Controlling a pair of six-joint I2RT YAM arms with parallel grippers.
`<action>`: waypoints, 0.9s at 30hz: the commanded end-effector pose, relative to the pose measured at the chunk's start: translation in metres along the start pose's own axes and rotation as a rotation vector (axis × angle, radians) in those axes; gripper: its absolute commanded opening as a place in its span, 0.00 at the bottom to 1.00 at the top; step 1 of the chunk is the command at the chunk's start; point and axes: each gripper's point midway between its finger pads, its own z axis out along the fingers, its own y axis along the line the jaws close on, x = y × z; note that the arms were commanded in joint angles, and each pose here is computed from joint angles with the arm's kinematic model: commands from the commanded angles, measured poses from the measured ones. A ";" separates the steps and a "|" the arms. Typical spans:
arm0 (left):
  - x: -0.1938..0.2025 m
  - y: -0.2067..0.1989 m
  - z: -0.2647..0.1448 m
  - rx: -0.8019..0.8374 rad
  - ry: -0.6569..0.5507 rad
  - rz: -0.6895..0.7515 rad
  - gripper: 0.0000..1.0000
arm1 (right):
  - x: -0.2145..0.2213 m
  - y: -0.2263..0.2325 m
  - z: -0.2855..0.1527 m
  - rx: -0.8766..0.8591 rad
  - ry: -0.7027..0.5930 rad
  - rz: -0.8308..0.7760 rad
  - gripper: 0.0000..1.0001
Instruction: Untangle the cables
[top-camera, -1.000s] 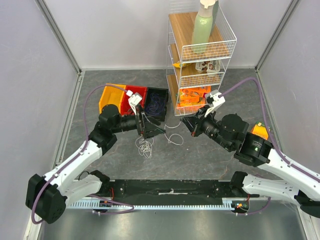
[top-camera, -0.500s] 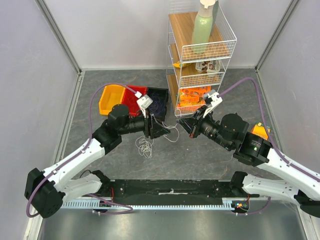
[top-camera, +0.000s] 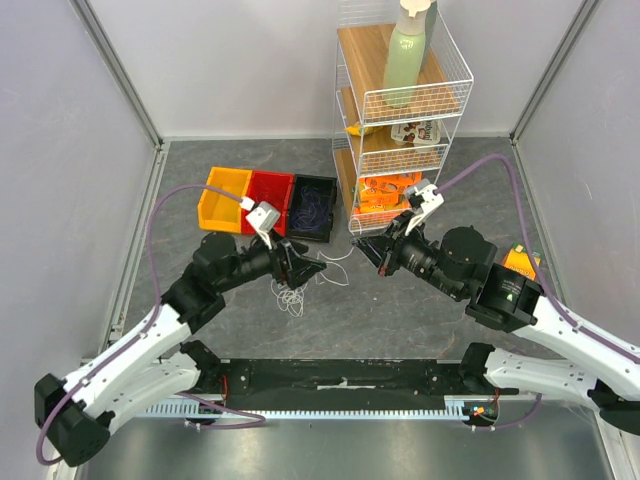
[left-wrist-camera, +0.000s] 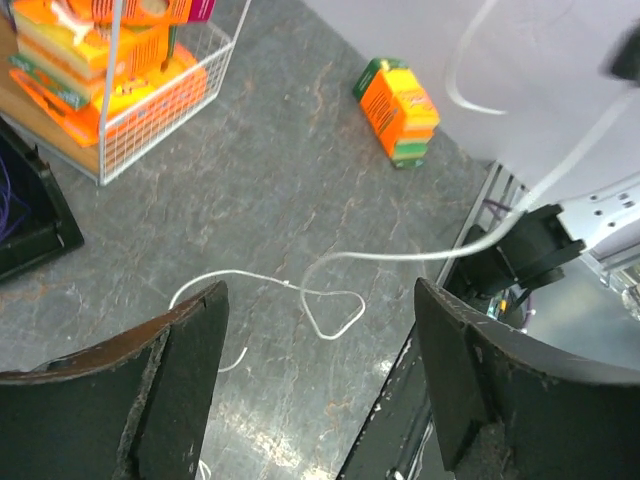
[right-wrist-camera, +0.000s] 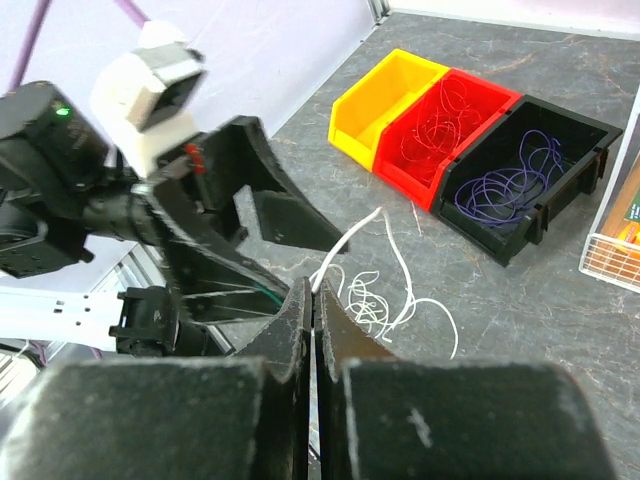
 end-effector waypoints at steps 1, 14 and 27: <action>0.000 0.011 0.022 -0.026 0.020 -0.034 0.79 | -0.017 0.017 0.002 -0.063 -0.039 0.015 0.00; -0.031 0.075 0.009 -0.456 -0.053 -0.098 0.02 | 0.005 -0.017 -0.002 0.094 0.023 -0.012 0.62; -0.098 0.228 -0.118 -1.101 -0.272 -0.465 0.02 | 0.016 -0.036 -0.013 0.165 0.051 -0.055 0.68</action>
